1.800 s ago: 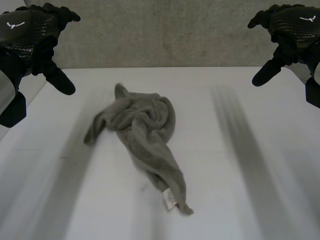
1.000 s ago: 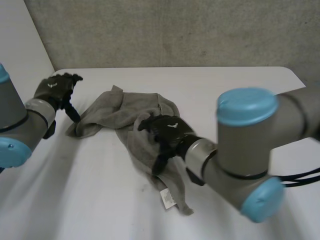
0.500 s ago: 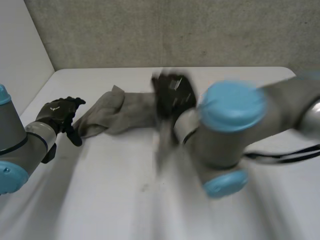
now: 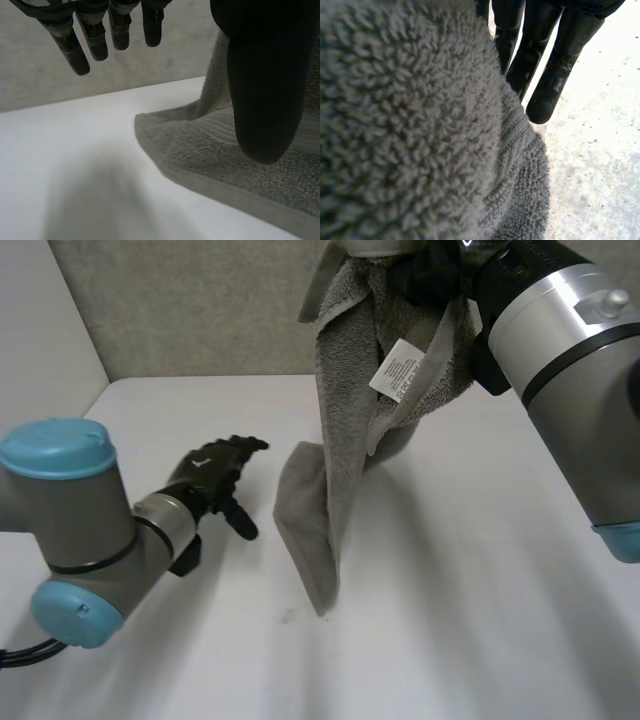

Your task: Fold the towel.

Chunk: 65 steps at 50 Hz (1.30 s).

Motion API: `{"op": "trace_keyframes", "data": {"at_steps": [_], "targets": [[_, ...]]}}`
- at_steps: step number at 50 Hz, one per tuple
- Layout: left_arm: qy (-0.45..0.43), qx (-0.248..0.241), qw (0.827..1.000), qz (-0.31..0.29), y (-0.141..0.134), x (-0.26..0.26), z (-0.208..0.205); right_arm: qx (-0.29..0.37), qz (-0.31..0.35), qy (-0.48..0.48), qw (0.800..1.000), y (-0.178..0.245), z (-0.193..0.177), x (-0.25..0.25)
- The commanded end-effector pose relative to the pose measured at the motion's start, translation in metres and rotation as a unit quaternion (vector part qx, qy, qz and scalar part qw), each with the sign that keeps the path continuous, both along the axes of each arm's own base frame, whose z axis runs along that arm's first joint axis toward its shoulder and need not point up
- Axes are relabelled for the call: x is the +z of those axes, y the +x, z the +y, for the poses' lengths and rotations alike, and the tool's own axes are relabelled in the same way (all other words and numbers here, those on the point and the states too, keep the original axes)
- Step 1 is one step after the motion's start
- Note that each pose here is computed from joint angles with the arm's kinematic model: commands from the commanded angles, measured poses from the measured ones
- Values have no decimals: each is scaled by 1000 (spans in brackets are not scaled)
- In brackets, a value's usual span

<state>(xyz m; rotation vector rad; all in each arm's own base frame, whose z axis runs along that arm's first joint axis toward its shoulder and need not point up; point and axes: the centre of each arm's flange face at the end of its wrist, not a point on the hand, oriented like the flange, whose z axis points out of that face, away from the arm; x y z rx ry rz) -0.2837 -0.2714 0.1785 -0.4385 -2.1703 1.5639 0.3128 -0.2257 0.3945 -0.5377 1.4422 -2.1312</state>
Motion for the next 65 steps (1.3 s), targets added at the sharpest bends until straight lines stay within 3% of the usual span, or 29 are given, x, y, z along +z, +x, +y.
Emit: {"op": "trace_keyframes", "data": {"at_steps": [1, 9, 16, 27, 31, 36, 38, 40, 48, 52, 57, 62, 65], "targets": [[56, -62, 995, 61, -25, -3, 29, 3, 10, 1, 1000, -3, 5, -2], [146, -49, 980, 123, -21, 4, 51, -15, 37, 28, 999, -11, -3, -24], [213, -32, 957, 194, -31, 3, 62, -14, 50, 49, 997, -12, -2, -41], [264, -43, 939, 217, -62, -16, 77, -14, 61, 68, 996, -13, -1, -57], [260, -27, 942, 212, -65, -25, 74, -16, 63, 75, 995, -14, -1, -61], [219, 45, 953, 206, -61, -40, 57, -17, 66, 80, 994, -15, 1, -65], [166, 95, 961, 201, -56, -46, 43, -20, 65, 80, 994, -17, 0, -65], [135, 110, 966, 193, -54, -45, 37, -24, 65, 81, 994, -19, -2, -65], [-13, 120, 981, 150, -40, -20, -8, -45, 58, 81, 994, -30, -15, -66], [-80, 126, 976, 157, -33, 7, -28, -37, 35, 37, 998, -25, -22, -58], [-195, 110, 955, 192, -22, 73, -49, -36, 11, -10, 999, -21, -31, -48], [-228, 99, 948, 202, -10, 101, -51, -39, 4, -18, 999, -22, -32, -45], [-219, 97, 951, 195, -7, 97, -47, -39, 8, -11, 999, -22, -31, -49]]}}
